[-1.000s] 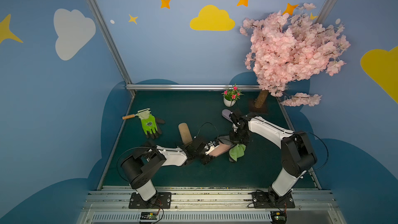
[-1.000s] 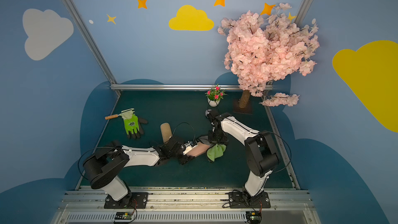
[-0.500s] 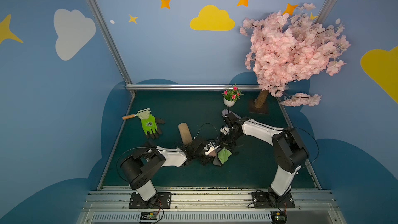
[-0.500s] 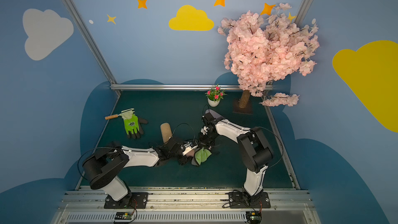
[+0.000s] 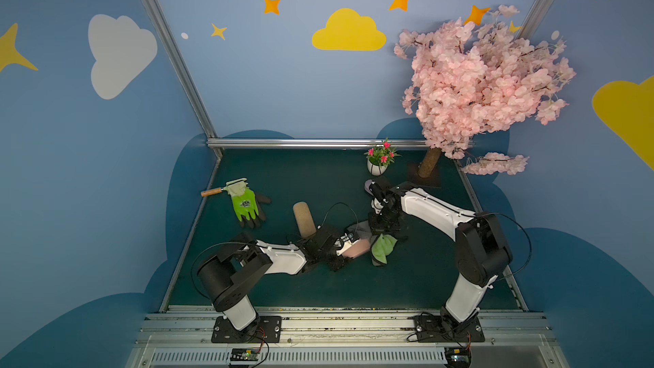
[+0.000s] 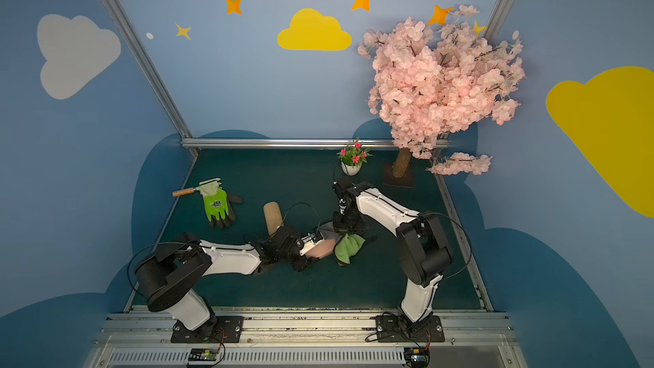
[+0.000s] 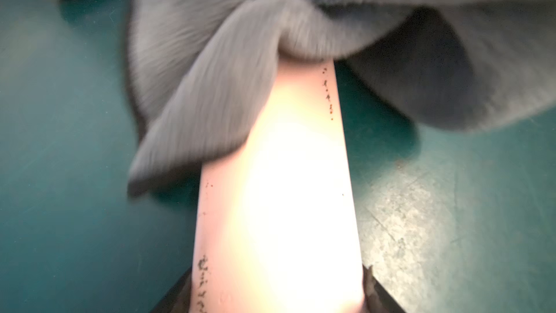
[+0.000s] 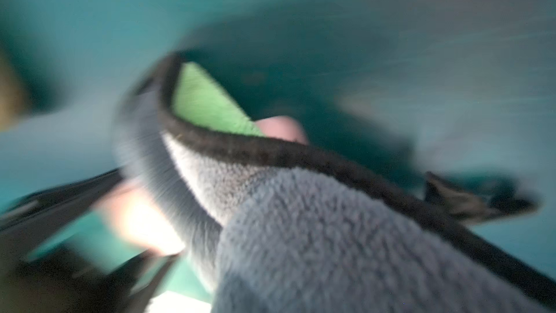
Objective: Wipe the eyeglass case
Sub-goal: Wipe the dirt from the eyeglass case.
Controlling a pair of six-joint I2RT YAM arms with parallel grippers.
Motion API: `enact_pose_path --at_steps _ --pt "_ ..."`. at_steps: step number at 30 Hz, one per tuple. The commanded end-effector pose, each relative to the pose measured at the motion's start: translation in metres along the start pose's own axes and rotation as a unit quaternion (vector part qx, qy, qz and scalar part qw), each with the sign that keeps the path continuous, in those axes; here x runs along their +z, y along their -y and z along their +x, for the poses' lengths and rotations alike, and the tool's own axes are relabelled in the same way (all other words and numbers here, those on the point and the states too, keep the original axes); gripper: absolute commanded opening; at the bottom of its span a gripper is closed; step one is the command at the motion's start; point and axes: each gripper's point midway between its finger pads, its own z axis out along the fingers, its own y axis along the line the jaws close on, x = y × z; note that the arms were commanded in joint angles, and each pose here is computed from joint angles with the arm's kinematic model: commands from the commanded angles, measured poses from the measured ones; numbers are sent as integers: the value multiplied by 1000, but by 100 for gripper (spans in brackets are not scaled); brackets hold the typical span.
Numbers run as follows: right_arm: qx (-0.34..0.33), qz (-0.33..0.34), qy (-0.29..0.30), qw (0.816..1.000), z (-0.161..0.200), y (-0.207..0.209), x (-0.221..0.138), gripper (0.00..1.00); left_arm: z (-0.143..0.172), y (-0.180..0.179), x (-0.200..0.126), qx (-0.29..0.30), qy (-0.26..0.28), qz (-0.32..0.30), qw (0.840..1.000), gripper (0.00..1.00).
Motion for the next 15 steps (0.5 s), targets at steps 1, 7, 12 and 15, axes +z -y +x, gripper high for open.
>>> enact_pose_path --at_steps 1,7,12,15 --pt "47 -180 -51 981 13 -68 2 0 10 7 -2 -9 -19 14 1000 3" --pt "110 -153 -99 977 19 -13 50 0 11 4 -3 -12 -20 7 1000 3" --pt "47 139 -58 987 14 112 30 0 11 3 -3 -14 -21 4 1000 3" --pt "38 156 -48 986 1 121 17 0 12 4 -2 -15 -24 4 1000 3"
